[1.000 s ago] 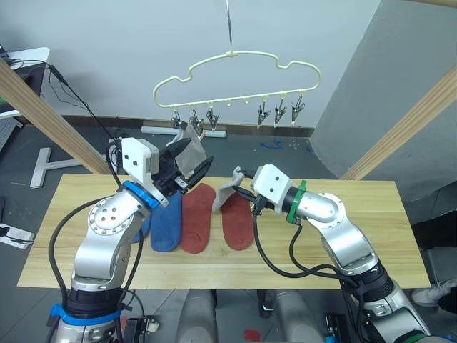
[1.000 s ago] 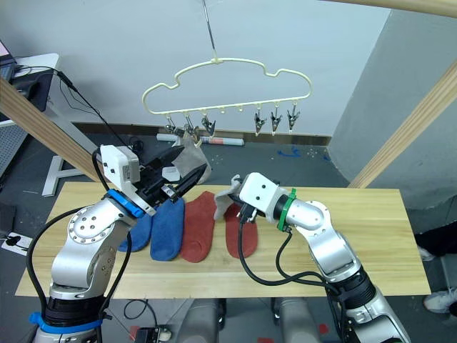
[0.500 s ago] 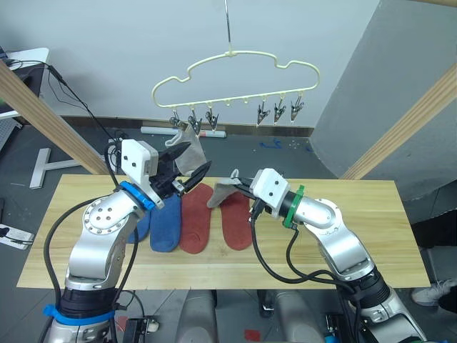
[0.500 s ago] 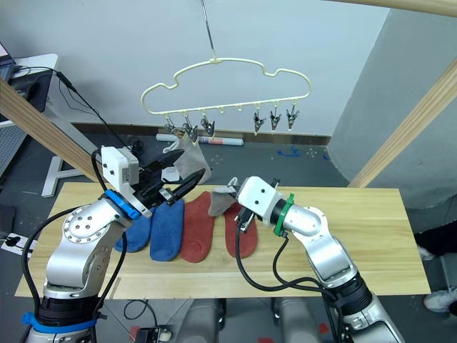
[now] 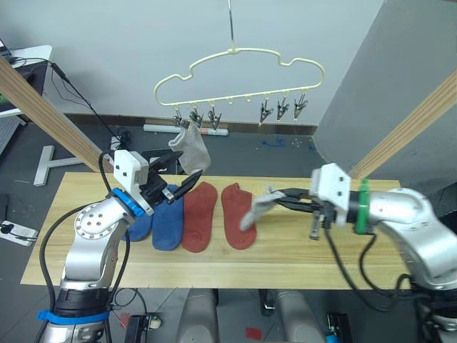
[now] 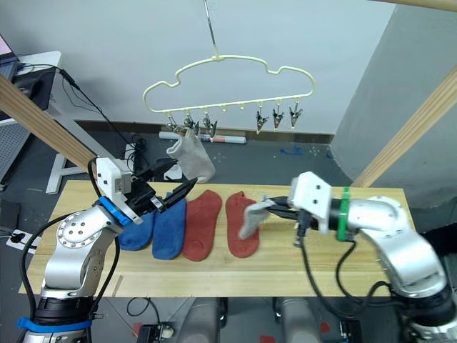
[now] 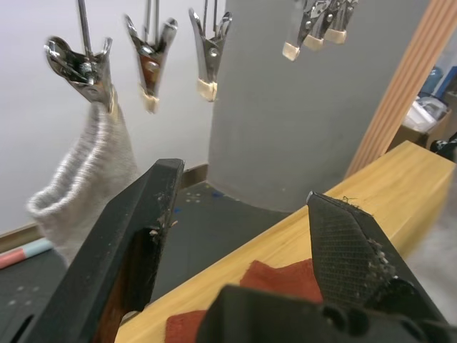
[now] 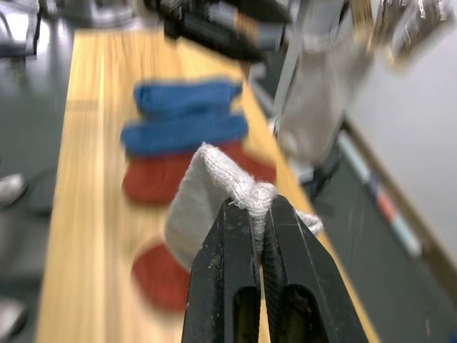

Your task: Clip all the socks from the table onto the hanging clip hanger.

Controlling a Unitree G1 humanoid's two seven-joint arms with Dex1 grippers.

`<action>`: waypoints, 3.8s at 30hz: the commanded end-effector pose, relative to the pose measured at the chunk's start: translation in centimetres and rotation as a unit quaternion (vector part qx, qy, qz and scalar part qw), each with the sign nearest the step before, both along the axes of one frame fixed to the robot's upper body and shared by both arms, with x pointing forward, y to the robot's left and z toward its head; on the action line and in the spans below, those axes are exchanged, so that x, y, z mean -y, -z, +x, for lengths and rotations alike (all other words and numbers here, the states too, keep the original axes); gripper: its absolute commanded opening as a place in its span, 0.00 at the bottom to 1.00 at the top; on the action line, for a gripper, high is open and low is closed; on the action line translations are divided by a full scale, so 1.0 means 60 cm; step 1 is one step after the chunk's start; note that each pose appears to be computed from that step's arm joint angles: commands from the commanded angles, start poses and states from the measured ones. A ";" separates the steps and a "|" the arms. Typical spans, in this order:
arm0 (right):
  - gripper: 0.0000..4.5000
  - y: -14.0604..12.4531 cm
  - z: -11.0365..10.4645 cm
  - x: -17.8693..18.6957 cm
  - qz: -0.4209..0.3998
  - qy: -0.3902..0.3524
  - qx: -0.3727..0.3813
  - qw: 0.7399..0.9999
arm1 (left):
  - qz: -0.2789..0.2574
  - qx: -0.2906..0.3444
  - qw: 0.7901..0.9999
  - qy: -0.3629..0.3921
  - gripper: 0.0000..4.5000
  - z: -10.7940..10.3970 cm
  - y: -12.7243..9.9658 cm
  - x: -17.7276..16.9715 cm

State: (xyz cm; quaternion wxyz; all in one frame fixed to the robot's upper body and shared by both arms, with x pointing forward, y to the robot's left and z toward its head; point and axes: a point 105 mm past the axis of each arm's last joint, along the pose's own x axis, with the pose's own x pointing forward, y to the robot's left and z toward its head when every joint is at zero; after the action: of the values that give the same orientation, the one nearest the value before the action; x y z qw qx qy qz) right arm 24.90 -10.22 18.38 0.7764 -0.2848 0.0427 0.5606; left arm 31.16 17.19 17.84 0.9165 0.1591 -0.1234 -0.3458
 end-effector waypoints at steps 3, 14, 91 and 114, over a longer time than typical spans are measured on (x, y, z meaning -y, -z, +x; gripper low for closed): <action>0.01 0.053 0.018 0.014 -0.078 0.047 -0.027 0.995 | -0.005 0.026 0.999 0.045 0.71 -0.014 -0.022 0.026; 0.56 0.097 0.087 -0.037 -0.057 0.103 0.002 0.993 | -0.030 0.023 0.999 0.037 1.00 -0.018 -0.046 0.046; 0.89 -0.068 0.066 -0.080 0.168 0.044 0.098 0.980 | -0.144 0.109 0.952 -0.248 0.74 0.083 -0.072 0.036; 0.89 -0.068 0.068 -0.079 0.169 0.047 0.098 0.980 | -0.179 0.121 0.946 -0.242 0.74 0.100 -0.107 0.044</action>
State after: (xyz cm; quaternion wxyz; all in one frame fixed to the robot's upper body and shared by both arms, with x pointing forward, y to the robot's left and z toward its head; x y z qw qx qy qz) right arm 29.29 -5.23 21.57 0.8383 -0.2005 -0.0924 0.4985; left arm 37.68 14.64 22.98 0.9698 0.0626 -0.2269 -0.0639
